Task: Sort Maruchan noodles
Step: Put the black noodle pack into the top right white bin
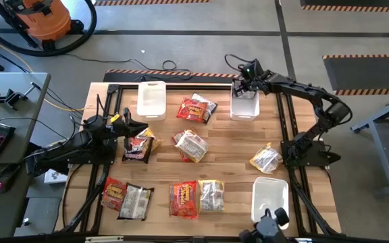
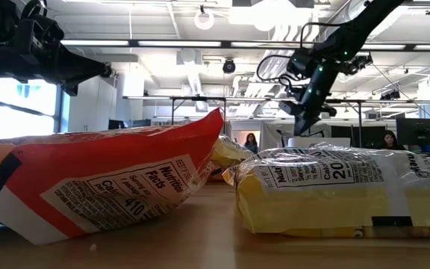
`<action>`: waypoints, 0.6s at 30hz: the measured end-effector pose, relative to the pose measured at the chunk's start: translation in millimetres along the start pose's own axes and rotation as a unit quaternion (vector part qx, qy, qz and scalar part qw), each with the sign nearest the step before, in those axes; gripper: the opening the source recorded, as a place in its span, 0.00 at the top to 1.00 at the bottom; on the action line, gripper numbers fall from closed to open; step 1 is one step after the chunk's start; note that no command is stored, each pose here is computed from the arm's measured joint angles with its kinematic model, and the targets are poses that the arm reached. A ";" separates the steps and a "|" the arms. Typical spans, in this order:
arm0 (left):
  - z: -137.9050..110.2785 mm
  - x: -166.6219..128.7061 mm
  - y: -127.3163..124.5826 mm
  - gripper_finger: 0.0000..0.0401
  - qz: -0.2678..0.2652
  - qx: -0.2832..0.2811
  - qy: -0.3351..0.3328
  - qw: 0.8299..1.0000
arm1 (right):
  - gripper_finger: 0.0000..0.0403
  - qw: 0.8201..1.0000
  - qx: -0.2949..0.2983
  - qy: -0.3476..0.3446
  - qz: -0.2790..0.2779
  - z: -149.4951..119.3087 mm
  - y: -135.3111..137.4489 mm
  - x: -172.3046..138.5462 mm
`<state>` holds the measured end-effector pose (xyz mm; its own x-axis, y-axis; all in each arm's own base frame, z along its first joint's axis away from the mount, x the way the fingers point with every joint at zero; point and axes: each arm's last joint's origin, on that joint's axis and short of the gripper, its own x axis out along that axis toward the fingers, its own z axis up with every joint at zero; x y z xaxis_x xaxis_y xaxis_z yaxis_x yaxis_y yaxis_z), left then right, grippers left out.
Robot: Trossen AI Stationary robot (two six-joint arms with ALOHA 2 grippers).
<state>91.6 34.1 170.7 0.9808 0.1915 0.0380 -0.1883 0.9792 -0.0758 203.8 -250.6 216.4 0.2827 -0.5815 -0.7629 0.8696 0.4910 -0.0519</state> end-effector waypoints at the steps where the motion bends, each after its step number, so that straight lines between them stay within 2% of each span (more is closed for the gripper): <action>1: 0.0 0.0 0.0 0.94 0.000 0.000 0.000 1.000 | 1.00 1.000 0.002 0.000 -0.001 2.0 -1.1 0.9; 11: -0.1 0.0 0.0 0.94 0.000 0.000 0.000 1.000 | 1.00 1.000 0.007 0.026 0.002 -0.4 -6.5 16.0; 18: 0.0 0.0 0.0 0.94 0.000 0.000 0.000 1.000 | 1.00 1.000 -0.005 0.001 0.005 20.5 -6.5 3.6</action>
<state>91.6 34.2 170.7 0.9808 0.1915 0.0378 -0.1883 0.9792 -0.0757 207.4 -269.2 227.1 0.2911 -0.5751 -0.7645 0.8625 0.5035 -0.0503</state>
